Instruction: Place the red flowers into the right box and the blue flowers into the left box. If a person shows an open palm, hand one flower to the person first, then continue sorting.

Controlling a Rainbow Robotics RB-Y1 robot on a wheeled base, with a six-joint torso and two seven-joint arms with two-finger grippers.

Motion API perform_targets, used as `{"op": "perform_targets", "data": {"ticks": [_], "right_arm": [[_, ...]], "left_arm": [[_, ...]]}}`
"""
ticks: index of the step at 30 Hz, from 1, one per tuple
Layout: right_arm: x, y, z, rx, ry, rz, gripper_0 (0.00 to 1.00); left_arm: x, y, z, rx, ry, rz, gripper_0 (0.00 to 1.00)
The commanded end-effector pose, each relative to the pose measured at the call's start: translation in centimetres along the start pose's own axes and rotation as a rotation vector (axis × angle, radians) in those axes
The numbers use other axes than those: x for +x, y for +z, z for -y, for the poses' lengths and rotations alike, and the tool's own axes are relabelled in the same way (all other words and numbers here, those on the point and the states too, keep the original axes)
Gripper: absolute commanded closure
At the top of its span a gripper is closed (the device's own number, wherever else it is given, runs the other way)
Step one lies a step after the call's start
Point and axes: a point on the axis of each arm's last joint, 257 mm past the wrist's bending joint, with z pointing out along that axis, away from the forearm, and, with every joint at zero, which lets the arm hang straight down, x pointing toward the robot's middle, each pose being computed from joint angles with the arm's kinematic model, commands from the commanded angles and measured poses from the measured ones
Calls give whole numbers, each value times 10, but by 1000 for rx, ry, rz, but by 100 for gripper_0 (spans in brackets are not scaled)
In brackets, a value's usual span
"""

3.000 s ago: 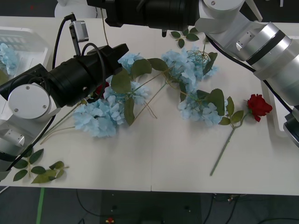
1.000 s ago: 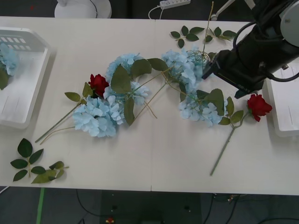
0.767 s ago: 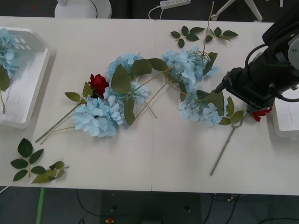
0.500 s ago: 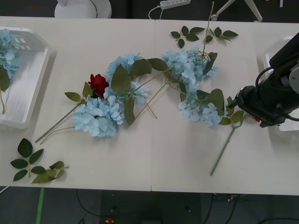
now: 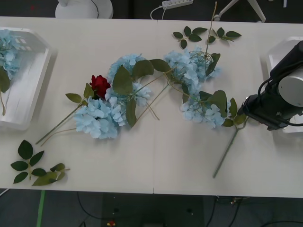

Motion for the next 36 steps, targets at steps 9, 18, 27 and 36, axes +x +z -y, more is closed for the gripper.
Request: {"op": "perform_targets", "data": {"ticks": [9, 18, 27, 36], "right_arm": [[12, 66, 4, -6, -94, 27, 0], [25, 84, -10, -28, -78, 2, 0], [32, 99, -11, -30, -84, -19, 0], [35, 117, -8, -75, -132, -54, 0]], "left_arm": [[20, 48, 117, -61, 161, -189, 0], [49, 96, 178, -111, 442, -274, 0], [82, 118, 212, 30, 565, -352, 0], [94, 143, 219, 131, 578, -338, 0]]}}
